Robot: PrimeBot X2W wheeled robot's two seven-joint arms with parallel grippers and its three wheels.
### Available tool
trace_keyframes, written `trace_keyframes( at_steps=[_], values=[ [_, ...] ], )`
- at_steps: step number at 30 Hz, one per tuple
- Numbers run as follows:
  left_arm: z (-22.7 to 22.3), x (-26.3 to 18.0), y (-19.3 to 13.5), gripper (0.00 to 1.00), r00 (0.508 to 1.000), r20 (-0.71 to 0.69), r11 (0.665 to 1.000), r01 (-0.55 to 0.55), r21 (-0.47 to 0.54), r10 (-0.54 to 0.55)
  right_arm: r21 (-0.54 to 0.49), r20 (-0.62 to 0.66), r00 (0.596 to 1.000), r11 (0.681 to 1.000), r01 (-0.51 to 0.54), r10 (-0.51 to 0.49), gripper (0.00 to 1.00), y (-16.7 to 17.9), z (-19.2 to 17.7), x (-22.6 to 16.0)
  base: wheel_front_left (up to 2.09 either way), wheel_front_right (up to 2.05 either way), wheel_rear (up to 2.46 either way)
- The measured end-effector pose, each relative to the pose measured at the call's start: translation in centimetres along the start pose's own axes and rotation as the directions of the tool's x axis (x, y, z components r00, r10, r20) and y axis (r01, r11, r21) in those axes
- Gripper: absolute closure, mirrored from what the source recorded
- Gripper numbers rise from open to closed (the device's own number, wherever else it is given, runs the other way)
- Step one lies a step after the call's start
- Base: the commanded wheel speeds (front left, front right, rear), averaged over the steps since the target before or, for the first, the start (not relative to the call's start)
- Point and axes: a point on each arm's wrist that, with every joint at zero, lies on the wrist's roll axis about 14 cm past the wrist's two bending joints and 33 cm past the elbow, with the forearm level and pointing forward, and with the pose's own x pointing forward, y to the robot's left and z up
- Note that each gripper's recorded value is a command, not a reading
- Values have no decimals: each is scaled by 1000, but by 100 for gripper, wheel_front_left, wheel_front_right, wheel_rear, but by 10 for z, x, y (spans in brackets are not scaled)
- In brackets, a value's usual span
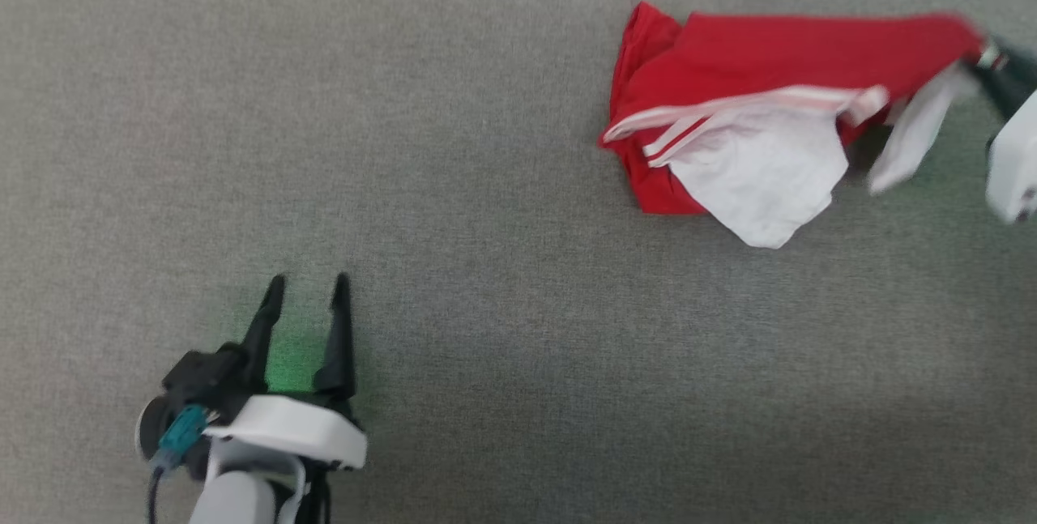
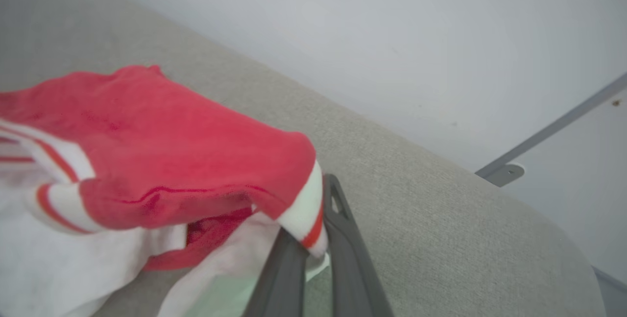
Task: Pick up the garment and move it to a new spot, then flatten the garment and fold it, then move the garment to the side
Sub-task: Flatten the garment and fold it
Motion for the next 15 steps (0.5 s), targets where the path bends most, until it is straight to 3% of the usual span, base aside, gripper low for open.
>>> trace_keyframes(
  at_steps=[5, 8, 15],
  values=[
    [-3, 15, -11, 0, 999, -6, 999, 35, -4, -35, 219, -14, 993, 968, 119, -119, 100, -39, -2, 26, 0, 0, 0],
    [-7, 16, -7, 0, 999, -19, 1000, 26, -8, -27, 310, -70, 976, 926, 216, -205, 100, -68, -16, 37, 0, 0, 0],
    [-15, 10, 9, 0, 999, -48, 1000, -23, -12, 22, 402, -177, 922, 830, 386, -343, 100, -107, -57, 49, 0, 0, 0]
  ],
)
